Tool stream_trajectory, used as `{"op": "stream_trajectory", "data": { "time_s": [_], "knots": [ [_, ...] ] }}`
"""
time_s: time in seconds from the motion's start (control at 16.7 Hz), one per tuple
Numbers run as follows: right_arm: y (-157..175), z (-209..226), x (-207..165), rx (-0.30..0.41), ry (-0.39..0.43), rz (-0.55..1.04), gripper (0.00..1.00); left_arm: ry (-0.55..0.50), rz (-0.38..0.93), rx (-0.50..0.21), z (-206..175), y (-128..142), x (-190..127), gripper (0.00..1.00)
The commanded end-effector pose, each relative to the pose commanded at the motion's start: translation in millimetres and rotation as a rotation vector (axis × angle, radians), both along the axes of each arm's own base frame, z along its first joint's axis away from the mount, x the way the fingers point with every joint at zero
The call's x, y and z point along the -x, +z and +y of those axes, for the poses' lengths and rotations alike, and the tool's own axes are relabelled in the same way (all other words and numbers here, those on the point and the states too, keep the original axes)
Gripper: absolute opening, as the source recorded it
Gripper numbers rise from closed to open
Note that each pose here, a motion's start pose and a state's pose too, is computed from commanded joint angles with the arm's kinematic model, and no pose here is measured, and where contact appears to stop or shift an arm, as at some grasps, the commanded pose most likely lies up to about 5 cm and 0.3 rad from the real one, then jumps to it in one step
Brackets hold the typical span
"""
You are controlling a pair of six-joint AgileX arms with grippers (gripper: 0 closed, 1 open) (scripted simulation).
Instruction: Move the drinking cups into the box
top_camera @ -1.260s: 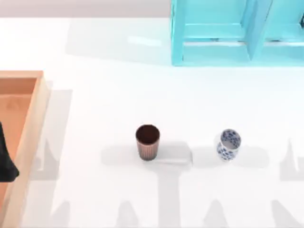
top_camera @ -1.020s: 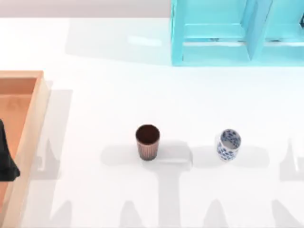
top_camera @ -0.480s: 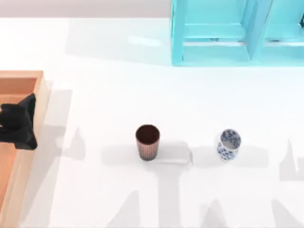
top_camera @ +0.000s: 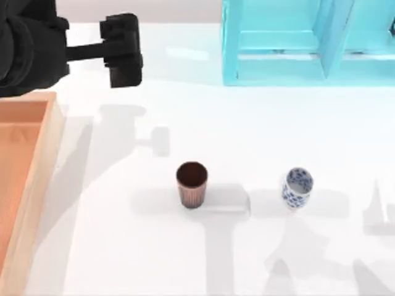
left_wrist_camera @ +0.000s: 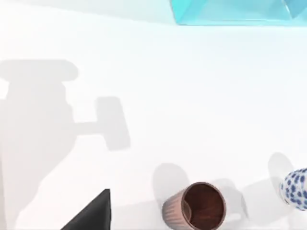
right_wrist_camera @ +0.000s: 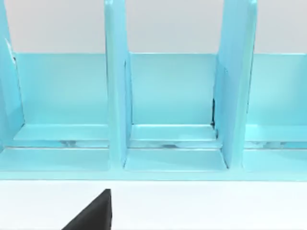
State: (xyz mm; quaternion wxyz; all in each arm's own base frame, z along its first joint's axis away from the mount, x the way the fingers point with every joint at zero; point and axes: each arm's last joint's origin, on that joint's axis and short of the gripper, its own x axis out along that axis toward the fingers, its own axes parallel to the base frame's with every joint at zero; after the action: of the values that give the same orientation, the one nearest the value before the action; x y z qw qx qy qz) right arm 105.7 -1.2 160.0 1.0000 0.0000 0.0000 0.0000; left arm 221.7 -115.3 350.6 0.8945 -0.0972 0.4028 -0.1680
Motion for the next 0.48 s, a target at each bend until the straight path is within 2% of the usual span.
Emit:
{"op": "stream_trajectory", "data": {
  "time_s": [0.12,0.24,0.48],
  "knots": [
    [0,0,0,0.0,0.0,0.0,1.0,-0.009,0.133,-0.024,-32,3,-26,1.0],
    [0,0,0,0.0,0.0,0.0,1.0,-0.007,0.267,-0.069,-66,-5,-50,1.0],
    [0,0,0,0.0,0.0,0.0,1.0,0.025,0.51,-0.209,-126,-46,-83,1.0]
  ]
}}
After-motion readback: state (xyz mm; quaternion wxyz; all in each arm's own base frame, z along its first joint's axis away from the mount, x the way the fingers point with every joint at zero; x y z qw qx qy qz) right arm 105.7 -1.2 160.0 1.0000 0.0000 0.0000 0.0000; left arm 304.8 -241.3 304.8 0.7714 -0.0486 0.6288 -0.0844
